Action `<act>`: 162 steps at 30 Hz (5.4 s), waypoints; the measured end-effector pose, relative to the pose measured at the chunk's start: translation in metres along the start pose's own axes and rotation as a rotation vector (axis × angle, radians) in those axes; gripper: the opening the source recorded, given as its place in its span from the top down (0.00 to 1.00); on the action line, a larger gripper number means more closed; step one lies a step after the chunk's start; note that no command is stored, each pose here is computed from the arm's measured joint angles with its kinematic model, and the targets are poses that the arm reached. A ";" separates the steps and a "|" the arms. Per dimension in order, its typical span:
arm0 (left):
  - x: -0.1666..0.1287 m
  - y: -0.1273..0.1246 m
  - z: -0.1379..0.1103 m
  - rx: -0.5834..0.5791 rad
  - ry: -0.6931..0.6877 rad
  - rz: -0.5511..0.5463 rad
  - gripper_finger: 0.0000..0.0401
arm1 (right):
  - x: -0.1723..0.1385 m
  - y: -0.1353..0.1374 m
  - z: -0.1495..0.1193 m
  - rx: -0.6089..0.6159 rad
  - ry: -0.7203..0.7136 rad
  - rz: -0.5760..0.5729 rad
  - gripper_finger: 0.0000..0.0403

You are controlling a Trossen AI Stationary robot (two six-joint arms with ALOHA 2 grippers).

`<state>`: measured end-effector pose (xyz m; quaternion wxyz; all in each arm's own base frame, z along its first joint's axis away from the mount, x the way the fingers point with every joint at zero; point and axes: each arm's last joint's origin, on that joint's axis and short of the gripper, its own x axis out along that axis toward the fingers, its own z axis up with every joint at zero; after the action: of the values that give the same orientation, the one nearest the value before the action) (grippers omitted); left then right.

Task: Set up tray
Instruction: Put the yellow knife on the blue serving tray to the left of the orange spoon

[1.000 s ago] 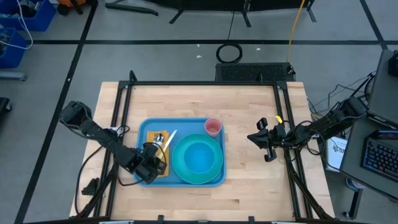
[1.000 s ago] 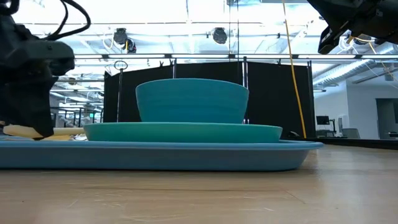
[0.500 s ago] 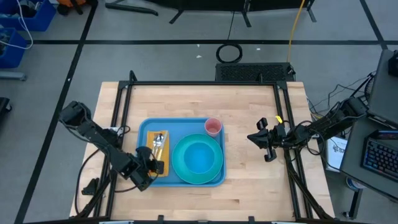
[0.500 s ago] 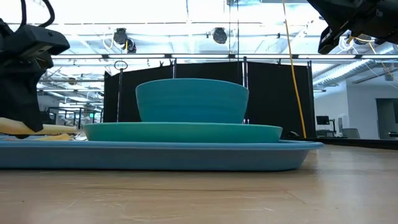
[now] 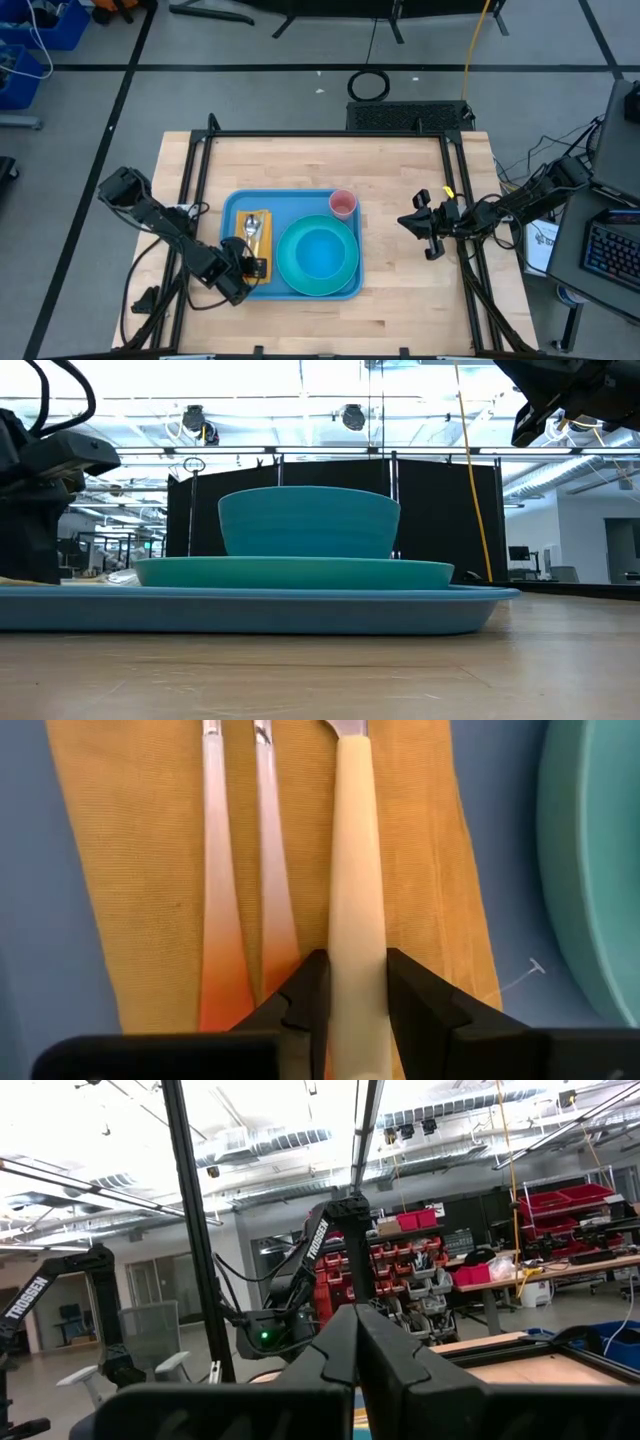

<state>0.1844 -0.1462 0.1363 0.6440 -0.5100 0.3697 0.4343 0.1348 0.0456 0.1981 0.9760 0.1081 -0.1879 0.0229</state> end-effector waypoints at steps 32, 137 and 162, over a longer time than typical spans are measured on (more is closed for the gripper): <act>0.001 -0.009 -0.003 -0.017 -0.023 -0.122 0.75 | 0.000 0.000 0.000 -0.001 0.002 0.000 1.00; 0.019 -0.042 0.000 0.355 -0.076 0.080 0.72 | 0.000 0.000 -0.003 -0.011 0.029 -0.002 1.00; 0.004 -0.039 -0.001 0.310 -0.083 0.068 0.84 | 0.000 0.000 -0.003 -0.011 0.029 -0.002 1.00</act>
<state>0.2226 -0.1507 0.1451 0.7146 -0.3735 0.4222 0.4142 0.1359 0.0461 0.1954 0.9792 0.1024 -0.1736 0.0226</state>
